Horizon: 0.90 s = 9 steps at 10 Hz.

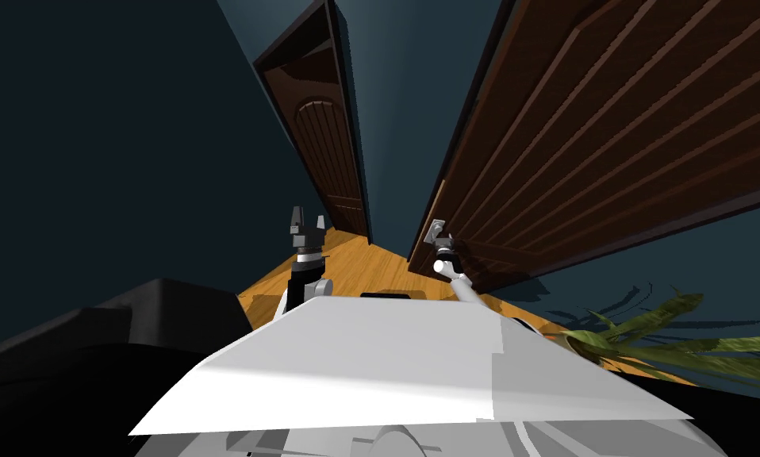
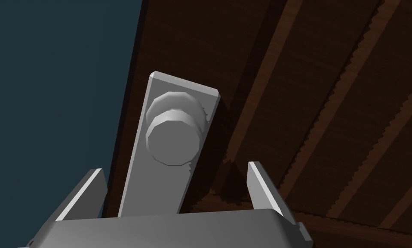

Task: Pull the door open

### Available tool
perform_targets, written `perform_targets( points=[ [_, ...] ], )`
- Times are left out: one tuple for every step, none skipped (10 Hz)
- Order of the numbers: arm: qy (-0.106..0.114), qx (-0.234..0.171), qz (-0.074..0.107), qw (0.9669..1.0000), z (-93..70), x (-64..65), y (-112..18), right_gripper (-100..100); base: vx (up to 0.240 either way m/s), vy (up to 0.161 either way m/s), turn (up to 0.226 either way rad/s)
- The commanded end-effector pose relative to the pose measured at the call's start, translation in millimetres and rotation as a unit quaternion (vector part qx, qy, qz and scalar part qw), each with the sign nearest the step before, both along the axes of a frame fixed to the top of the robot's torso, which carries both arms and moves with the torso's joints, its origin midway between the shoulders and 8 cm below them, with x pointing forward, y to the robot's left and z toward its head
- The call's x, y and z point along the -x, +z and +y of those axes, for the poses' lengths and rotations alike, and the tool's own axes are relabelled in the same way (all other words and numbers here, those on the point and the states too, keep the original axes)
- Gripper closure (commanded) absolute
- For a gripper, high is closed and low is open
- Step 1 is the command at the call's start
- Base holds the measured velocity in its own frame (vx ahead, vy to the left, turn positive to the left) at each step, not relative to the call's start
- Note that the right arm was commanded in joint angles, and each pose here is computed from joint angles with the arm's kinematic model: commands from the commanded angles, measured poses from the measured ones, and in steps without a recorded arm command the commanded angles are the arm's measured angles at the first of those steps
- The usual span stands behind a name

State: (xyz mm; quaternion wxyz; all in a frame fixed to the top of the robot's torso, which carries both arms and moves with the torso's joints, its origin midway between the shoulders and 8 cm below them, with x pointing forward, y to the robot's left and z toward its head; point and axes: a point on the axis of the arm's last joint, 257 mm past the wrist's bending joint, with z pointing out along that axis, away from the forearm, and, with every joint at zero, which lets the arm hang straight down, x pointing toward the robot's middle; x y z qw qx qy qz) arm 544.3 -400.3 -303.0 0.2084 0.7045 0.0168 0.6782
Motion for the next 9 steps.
perform_targets(
  points=[
    [0.0,-0.032,-0.009,0.9994,4.8,-1.2,1.7,-100,-0.088,0.003,-0.004],
    [0.0,-0.051,-0.013,0.9986,7.8,-1.8,2.5,-100,-0.093,0.002,-0.002],
    [0.001,-0.07,-0.018,0.9974,10.6,-2.4,3.2,-100,-0.089,0.002,-0.004],
    [0.001,-0.087,-0.023,0.9959,13.4,-2.9,3.9,-100,-0.099,0.012,-0.002],
    [0.001,-0.104,-0.027,0.9943,16.0,-3.4,4.6,-100,-0.099,0.022,-0.003],
    [0.002,-0.131,-0.034,0.9908,20.3,-4.3,5.8,-100,-0.121,0.012,-0.005],
    [0.002,-0.142,-0.036,0.9893,22.1,-4.6,6.3,-100,-0.116,-0.002,-0.004],
    [0.002,-0.131,-0.034,0.9907,20.6,-3.6,6.0,-100,-0.047,-0.001,-0.001],
    [-0.006,-0.134,-0.036,0.9903,7.0,0.2,5.5,-100,0.125,-0.026,0.11]
  ],
)
